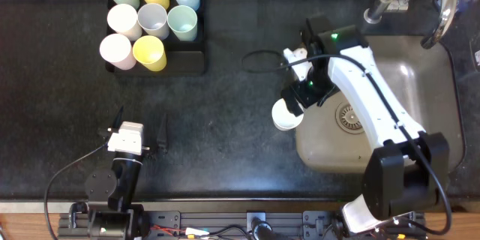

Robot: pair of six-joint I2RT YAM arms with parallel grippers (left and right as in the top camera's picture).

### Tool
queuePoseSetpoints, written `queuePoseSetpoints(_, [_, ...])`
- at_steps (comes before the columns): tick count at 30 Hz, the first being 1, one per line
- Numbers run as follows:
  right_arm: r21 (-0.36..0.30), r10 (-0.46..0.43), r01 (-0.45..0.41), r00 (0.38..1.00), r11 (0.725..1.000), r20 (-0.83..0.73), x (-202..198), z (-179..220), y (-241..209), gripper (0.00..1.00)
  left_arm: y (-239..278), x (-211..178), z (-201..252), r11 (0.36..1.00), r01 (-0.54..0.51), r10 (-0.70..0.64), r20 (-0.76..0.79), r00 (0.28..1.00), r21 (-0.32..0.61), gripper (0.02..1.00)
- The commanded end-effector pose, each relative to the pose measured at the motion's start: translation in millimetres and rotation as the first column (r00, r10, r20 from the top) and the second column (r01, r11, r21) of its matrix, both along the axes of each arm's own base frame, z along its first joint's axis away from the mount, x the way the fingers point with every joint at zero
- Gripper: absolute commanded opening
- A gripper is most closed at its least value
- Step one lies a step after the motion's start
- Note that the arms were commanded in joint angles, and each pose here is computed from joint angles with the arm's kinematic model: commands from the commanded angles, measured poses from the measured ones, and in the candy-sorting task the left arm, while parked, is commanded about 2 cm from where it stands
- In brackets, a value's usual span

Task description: Store Cups

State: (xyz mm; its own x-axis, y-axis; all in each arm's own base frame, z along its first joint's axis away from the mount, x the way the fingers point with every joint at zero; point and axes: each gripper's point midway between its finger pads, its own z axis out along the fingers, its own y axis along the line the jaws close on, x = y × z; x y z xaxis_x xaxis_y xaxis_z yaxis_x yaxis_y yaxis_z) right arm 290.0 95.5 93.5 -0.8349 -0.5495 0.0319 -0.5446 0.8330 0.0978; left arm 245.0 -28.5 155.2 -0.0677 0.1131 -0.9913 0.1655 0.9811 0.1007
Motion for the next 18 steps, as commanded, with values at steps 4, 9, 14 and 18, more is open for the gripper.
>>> queuePoseSetpoints(4, [0.0,0.019,-0.019,1.0,1.0,0.024,4,-10,1,1.0,0,-1,2,1.0,0.0,0.0,0.012,1.0,0.021,0.998])
queuePoseSetpoints(9, [0.011,0.018,-0.019,0.999,1.0,0.031,6,-10,3,0.123,0,-1,2,1.0,0.0,0.0,0.012,1.0,0.02,1.0])
queuePoseSetpoints(14, [0.102,0.036,-0.036,0.999,0.994,0.008,-1,-8,25,0.047,0,-1,2,1.0,0.0,0.0,0.012,1.0,0.02,1.0])
queuePoseSetpoints(18, [0.164,0.071,-0.068,0.997,0.984,-0.008,-10,-4,51,0.045,0,-1,2,1.0,0.0,0.0,0.012,1.0,0.02,0.998])
